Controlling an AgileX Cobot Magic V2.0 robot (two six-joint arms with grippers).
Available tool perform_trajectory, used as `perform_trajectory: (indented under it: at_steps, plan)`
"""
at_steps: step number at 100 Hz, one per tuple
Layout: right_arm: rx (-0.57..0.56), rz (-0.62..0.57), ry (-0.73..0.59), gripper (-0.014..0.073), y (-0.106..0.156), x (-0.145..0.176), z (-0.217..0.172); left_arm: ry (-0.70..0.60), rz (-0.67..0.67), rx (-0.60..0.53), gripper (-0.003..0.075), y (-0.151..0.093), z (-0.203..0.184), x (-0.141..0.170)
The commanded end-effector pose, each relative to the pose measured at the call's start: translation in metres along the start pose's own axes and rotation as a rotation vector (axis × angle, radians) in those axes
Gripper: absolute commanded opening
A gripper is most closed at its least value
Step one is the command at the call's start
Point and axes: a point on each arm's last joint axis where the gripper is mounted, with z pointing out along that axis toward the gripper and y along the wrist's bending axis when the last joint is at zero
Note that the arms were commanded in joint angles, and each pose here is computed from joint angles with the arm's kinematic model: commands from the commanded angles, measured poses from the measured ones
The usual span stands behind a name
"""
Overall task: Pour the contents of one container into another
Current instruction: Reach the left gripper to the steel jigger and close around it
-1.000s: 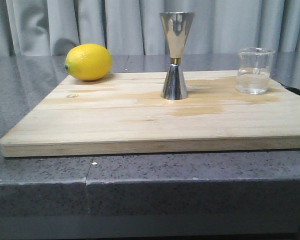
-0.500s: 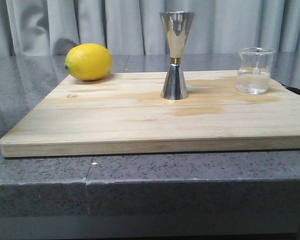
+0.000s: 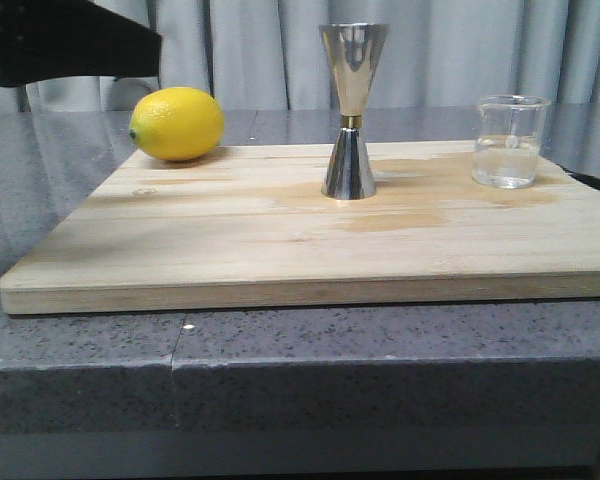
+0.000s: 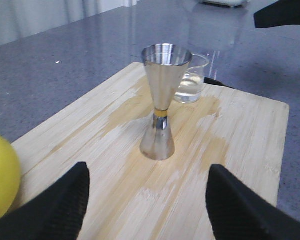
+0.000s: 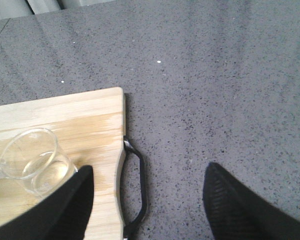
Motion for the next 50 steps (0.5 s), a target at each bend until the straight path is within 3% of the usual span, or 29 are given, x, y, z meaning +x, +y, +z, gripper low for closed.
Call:
perform_trajectory:
  at_steps: [1, 50]
  plan:
    - [-0.021, -0.018, -0.119, 0.0424, 0.003, -0.02, -0.005, -0.101, 0.019, 0.037, 0.0463, -0.002, 0.011, -0.026]
    - [-0.021, -0.018, -0.119, 0.0424, 0.003, -0.02, -0.005, -0.045, 0.038, 0.148, 0.0463, 0.01, 0.089, -0.022]
